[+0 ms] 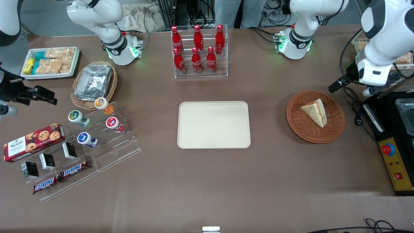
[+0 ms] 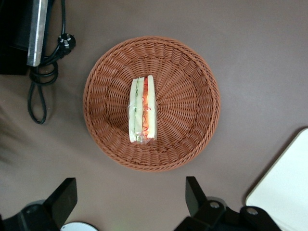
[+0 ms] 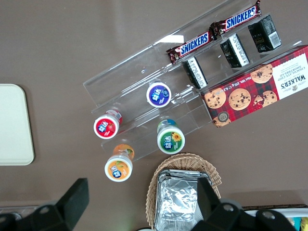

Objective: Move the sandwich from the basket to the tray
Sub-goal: 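Lower the open left gripper around the sandwich in the basket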

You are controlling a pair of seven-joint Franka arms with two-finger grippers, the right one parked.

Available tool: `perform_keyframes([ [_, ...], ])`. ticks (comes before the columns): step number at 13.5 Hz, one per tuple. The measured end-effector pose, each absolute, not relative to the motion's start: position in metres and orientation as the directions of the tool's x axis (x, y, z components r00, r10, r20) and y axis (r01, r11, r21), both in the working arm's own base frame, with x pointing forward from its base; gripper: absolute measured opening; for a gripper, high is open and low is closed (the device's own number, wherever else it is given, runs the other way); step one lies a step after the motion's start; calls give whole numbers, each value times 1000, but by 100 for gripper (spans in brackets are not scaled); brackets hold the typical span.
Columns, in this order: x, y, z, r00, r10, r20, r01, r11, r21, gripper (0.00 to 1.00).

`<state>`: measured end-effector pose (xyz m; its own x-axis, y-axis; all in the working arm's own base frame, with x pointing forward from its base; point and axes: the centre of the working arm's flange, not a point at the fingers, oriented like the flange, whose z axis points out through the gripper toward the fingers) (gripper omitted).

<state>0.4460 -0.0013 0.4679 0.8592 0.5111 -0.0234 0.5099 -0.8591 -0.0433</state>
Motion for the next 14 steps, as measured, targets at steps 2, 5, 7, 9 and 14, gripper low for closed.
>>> perform_keyframes([
  [2,442,-1,446,860,510,-12,510,-860,-35,100],
  [5,437,0,416,856,517,-6,517,-856,-29,100],
  [7,437,1,401,848,529,-10,529,-848,-31,100],
  [9,439,1,389,846,533,-9,532,-846,-30,100],
  [14,440,1,357,840,542,-22,541,-840,-37,100],
])
